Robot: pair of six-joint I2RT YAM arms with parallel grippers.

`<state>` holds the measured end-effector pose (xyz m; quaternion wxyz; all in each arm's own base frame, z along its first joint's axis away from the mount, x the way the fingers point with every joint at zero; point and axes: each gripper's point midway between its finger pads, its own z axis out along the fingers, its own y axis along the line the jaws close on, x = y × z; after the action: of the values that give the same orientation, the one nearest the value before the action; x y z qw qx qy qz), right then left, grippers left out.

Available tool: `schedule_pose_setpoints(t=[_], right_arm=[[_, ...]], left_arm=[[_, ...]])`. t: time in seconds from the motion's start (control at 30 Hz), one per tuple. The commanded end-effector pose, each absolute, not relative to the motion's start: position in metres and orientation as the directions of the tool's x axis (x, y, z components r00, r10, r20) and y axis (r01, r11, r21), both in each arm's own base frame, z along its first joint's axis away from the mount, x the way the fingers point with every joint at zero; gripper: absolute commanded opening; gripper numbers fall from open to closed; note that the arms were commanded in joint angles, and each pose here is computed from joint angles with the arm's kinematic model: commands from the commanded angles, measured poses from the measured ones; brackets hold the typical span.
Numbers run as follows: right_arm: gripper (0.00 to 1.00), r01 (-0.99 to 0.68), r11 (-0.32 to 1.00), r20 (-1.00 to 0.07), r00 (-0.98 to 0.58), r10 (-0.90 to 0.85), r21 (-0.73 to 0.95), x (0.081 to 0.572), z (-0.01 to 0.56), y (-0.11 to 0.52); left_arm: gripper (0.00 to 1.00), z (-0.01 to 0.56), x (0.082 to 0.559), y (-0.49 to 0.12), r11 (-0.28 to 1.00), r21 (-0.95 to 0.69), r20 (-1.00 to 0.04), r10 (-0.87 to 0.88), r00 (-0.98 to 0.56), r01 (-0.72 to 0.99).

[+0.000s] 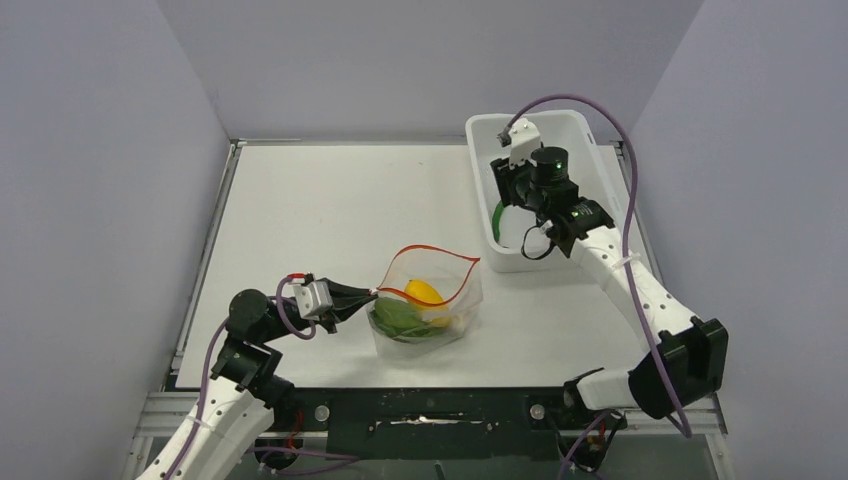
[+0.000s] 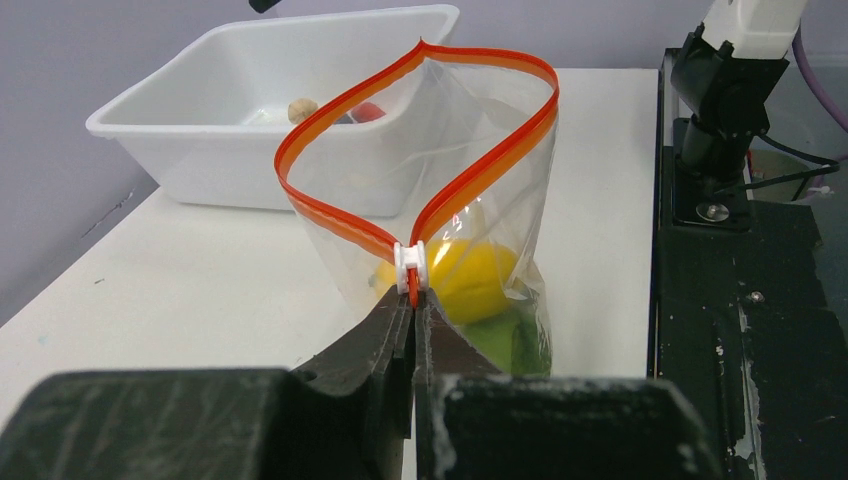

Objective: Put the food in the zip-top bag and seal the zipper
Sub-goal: Pick up the fake vegetable from the bin.

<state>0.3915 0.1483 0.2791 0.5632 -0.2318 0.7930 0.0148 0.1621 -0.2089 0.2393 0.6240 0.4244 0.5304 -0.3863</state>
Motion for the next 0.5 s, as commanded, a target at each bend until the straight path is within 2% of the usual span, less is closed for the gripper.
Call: schedule_pose_setpoints(t=[0.0, 0.3, 0.47], right_arm=[[0.47, -0.173, 0.959, -0.909, -0.317, -0.27, -0.224, 0.433, 0.277, 0.092], [0.45, -0.11, 0.993, -0.921, -0.379, -0.088, -0.05, 0.487, 0.24, 0.05], [0.48, -0.045, 0.999, -0.897, -0.443, -0.012, 0.009, 0.517, 0.207, 0.046]], left_arm=[[0.0, 0.25, 0.162, -0.21, 0.337, 0.158, -0.982, -0.046, 0.184, 0.928], [0.0, 0.245, 0.164, -0.212, 0.331, 0.14, -0.986, -0.037, 0.161, 0.933], [0.0, 0.243, 0.167, -0.21, 0.341, 0.151, -0.986, -0.018, 0.166, 0.928]])
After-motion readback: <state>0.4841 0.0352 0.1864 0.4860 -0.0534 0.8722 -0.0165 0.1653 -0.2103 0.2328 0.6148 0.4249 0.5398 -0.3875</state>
